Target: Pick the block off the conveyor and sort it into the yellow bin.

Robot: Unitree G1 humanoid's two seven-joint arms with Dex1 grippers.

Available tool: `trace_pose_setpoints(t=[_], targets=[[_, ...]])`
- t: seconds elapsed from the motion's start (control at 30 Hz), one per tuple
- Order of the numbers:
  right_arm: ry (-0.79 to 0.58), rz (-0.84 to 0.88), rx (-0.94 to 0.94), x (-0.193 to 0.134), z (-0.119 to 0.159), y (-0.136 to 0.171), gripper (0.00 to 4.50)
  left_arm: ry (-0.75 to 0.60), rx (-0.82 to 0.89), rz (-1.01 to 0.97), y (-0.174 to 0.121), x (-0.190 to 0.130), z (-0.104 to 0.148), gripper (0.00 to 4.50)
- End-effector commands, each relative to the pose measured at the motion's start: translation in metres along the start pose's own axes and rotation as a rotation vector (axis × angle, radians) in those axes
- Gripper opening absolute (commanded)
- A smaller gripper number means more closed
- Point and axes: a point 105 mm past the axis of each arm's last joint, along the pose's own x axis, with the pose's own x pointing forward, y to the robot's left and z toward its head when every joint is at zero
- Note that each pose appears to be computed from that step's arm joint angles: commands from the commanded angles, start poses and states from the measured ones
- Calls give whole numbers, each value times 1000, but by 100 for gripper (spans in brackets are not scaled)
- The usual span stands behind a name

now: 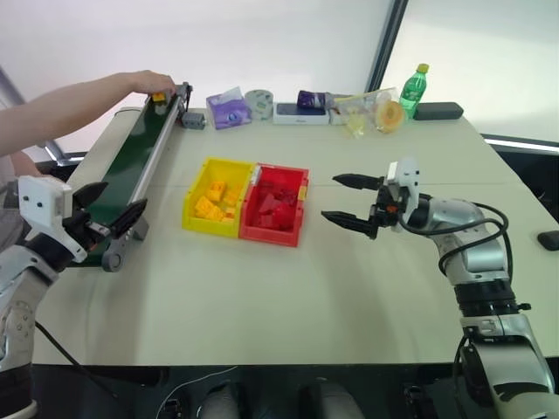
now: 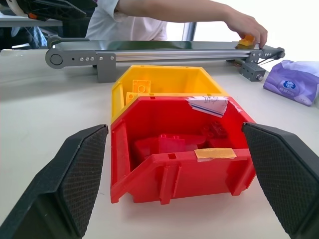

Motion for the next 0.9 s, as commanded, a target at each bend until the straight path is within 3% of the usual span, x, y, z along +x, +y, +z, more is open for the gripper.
trace_pose_setpoints(t=[0.03, 0.9], targets=[[-31, -2, -44, -1, 12, -3, 450, -55, 30, 9, 3, -2, 16, 442], [-33, 2, -42, 2, 12, -3, 450, -54, 39, 81, 8, -15, 9, 442]])
